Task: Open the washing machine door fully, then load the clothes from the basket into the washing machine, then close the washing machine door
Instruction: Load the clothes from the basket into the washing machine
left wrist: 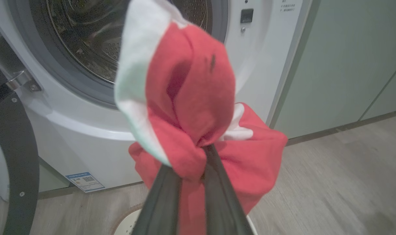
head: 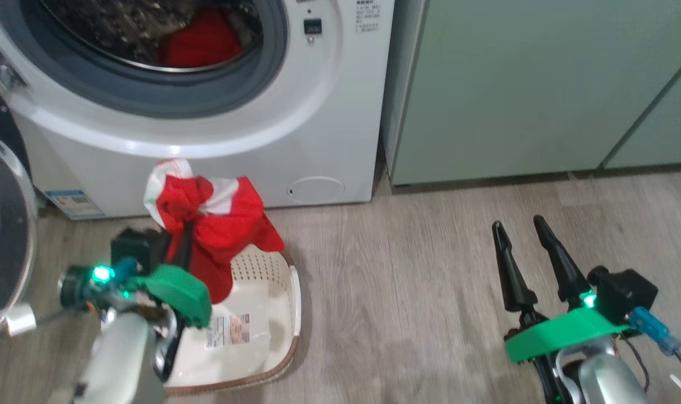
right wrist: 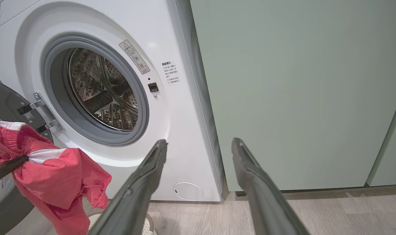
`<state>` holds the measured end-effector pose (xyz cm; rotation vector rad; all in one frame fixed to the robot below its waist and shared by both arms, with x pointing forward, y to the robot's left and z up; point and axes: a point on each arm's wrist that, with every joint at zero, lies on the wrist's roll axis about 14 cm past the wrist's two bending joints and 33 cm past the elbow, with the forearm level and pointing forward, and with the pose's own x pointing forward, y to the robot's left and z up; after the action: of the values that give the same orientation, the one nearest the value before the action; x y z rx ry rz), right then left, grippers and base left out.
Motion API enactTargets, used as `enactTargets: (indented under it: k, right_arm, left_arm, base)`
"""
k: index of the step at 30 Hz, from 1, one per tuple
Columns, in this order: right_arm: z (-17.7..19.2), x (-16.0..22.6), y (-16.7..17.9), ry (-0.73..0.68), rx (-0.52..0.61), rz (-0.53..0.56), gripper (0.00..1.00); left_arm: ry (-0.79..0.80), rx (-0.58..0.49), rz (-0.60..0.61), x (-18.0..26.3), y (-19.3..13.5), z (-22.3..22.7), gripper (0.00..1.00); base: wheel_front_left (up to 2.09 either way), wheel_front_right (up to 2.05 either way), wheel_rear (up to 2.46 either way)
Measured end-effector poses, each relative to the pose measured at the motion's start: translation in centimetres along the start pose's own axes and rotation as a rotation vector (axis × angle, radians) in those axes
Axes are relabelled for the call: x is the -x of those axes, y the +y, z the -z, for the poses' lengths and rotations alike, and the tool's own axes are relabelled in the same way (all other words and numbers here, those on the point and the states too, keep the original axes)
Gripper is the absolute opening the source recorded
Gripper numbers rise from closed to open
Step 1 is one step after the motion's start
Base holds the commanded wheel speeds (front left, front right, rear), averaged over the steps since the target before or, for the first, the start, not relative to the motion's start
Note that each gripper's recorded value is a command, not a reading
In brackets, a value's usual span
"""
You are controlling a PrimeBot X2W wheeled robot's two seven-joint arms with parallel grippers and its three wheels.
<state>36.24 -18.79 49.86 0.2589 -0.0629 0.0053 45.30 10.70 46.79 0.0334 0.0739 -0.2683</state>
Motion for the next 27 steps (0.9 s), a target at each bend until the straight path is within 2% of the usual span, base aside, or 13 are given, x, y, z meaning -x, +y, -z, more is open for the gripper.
enactTargets:
  k: [10,15,27]
  right_arm:
    - [-0.5,2.3,0.4,-0.015,-0.004,-0.009,1.0]
    - [-0.7,2.3,0.5,-0.024,-0.004,-0.013,1.0]
    - [-0.9,2.2,0.8,-0.029,-0.005,-0.021,1.0]
  left_arm:
    - [-0.115,0.097,-0.059,5.8,-1.2,-2.5,0.0]
    - [-0.178,0.097,-0.076,6.9,-1.0,-4.3,0.0]
    - [-0.18,0.088,-0.073,7.8,-1.0,-4.2,0.0]
  base:
    - [0.0,0.0,0.0]
    - [0.0,0.0,0.0]
    - [0.0,0.0,0.0]
